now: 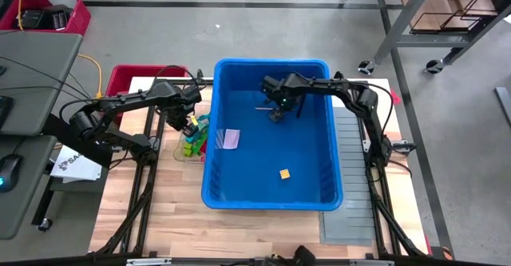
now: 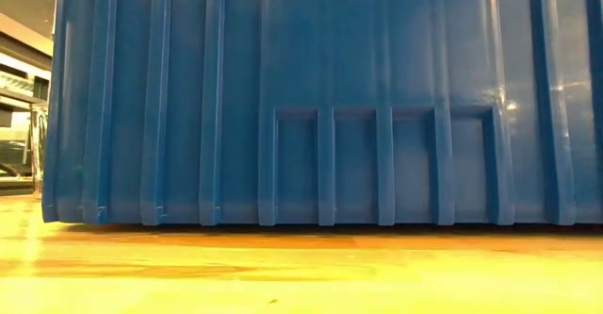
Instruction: Sort blocks
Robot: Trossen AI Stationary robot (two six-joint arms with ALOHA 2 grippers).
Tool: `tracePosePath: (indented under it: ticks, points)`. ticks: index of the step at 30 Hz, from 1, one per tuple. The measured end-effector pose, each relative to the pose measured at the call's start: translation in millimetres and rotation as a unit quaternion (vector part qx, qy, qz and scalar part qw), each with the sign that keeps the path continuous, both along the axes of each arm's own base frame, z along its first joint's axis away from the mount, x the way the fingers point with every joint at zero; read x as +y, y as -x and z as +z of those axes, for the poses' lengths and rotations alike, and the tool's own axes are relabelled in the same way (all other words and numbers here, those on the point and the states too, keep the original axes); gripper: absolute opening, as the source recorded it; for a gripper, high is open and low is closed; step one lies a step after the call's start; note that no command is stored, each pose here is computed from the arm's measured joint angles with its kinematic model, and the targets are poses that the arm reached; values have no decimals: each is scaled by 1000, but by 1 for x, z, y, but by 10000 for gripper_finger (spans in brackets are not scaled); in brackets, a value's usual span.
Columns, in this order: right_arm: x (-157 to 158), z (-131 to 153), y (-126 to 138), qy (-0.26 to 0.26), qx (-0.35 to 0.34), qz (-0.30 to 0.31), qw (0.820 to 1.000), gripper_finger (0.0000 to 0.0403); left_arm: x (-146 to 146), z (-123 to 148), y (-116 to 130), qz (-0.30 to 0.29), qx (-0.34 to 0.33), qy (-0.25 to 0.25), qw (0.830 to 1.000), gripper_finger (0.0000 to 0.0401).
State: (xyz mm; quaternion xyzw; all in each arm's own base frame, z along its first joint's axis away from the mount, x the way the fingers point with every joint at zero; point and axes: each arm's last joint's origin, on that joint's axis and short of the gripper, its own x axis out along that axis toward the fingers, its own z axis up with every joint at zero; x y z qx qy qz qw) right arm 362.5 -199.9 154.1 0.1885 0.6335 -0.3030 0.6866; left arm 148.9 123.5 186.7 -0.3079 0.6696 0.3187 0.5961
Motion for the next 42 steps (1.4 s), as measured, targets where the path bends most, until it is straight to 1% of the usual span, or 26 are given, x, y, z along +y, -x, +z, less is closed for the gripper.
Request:
tracePosePath:
  ticks: [4, 8, 12, 19, 20, 22, 23, 26, 28, 32, 34, 36, 38, 39, 41, 42]
  points:
    - [-7, -7, 5, -12, -14, 9, 1000, 287, 0, 0, 0, 11, 1, 0, 1000, 0]
    - [-13, -16, 15, -39, -16, -6, 999, 287, 0, 0, 0, 12, 0, 0, 1000, 0]
    - [-16, -30, 22, -101, -32, -10, 994, 287, 0, 0, 0, 13, 1, 0, 1000, 0]
    - [-4, -34, 19, -134, -24, 51, 989, 287, 0, 0, 0, 23, 1, 0, 1000, 0]
    - [-1, -33, 18, -146, -20, 60, 987, 287, 0, 0, 0, 24, 2, 0, 1000, 0]
    - [13, -33, 19, -191, 1, 76, 979, 283, -1, 0, 0, 26, 3, 1, 1000, 0]
    - [20, -33, 19, -199, 11, 84, 976, 278, -1, 0, 0, 26, 3, 1, 1000, 0]
    - [35, -33, 15, -203, 36, 110, 972, 250, -1, 0, 0, 26, 3, 0, 1000, 0]
    - [49, -33, 10, -184, 61, 125, 973, 228, -1, 0, 0, 26, 3, 0, 1000, 0]
    - [76, -34, 1, -170, 75, 115, 976, 197, -1, 0, 0, 26, 3, 0, 1000, 0]
    - [91, -34, -5, -155, 79, 118, 978, 189, -1, 0, 0, 26, 3, 0, 1000, 0]
    - [105, -34, -10, -127, 86, 115, 981, 174, 0, 0, 0, 25, 3, 0, 1000, 0]
    - [116, -34, -13, -110, 92, 112, 983, 137, 0, 0, 0, 20, 3, 0, 1000, 0]
    - [122, -34, -14, -103, 94, 116, 983, 109, -1, 0, 0, 17, 2, 0, 1000, 0]
    - [133, -34, -17, -86, 98, 126, 983, 39, -1, 0, 0, 16, 2, 0, 1000, 0]
    - [137, -32, -17, -77, 99, 130, 984, 21, -1, 0, 0, 14, 2, 0, 1000, 0]
